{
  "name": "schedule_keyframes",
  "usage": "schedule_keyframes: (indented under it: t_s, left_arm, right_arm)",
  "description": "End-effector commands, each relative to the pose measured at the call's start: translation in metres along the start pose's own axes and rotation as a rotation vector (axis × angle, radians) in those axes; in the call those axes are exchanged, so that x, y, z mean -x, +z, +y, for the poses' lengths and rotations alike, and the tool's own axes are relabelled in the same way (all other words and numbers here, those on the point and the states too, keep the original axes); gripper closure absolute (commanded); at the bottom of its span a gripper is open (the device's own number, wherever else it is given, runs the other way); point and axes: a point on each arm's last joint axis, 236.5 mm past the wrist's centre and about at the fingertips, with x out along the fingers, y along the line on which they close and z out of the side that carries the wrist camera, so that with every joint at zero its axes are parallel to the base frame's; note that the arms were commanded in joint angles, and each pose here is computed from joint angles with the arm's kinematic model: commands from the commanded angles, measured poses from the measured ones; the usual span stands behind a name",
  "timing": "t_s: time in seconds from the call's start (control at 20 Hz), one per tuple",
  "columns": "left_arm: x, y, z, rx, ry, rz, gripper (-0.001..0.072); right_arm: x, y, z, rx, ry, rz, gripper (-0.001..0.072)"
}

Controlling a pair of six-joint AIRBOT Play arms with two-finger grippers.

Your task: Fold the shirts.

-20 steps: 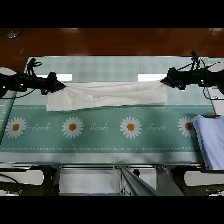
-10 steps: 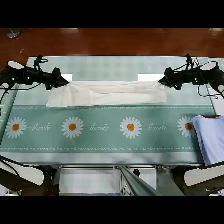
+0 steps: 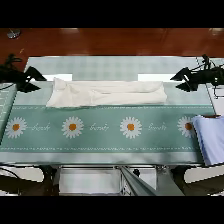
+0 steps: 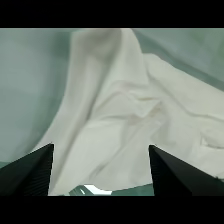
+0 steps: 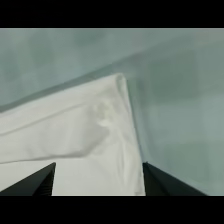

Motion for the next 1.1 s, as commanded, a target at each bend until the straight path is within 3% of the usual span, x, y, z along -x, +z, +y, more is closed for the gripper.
schedule_keyframes:
  t_s: [0.0,0.2,0.45,0.5,0.55,0.6,0.65,0.7,0.75,1.05]
  left_arm:
    - [0.054,0.014,0.024,-0.016,0.090,-0.195,0.0011]
    - [0.053,-0.031,-0.041,-0.147,-0.042,-0.341,0.0011]
    - [0.007,-0.118,-0.133,-0.283,-0.253,-0.197,0.0011]
    - [-0.003,-0.130,-0.149,-0.310,-0.273,-0.170,0.0011]
    - [-0.013,-0.140,-0.164,-0.336,-0.290,-0.148,0.0011]
    - [-0.024,-0.151,-0.176,-0.359,-0.300,-0.126,0.0019]
    - [-0.035,-0.163,-0.184,-0.385,-0.303,-0.099,0.0109]
    - [-0.045,-0.176,-0.189,-0.405,-0.305,-0.060,0.0343]
    - [-0.053,-0.188,-0.193,-0.422,-0.306,-0.028,0.0664]
    - [-0.083,-0.246,-0.237,-0.617,-0.340,0.053,0.0671]
  right_arm:
    - [0.007,-0.022,-0.047,-0.086,-0.112,0.085,0.0090]
    - [-0.042,-0.047,-0.030,-0.080,-0.070,0.198,0.0090]
    - [-0.090,-0.059,0.008,-0.023,-0.019,0.240,0.0101]
    - [-0.094,-0.060,0.018,-0.001,-0.017,0.244,0.0202]
    - [-0.095,-0.059,0.028,0.028,-0.011,0.241,0.0499]
    - [-0.091,-0.060,0.038,0.058,-0.001,0.258,0.0687]
    - [-0.081,-0.063,0.047,0.078,0.011,0.283,0.0687]
    - [-0.068,-0.065,0.054,0.105,0.015,0.291,0.0688]
    - [-0.052,-0.065,0.056,0.139,-0.009,0.281,0.0688]
    - [0.062,-0.110,0.060,0.342,-0.204,0.076,0.0688]
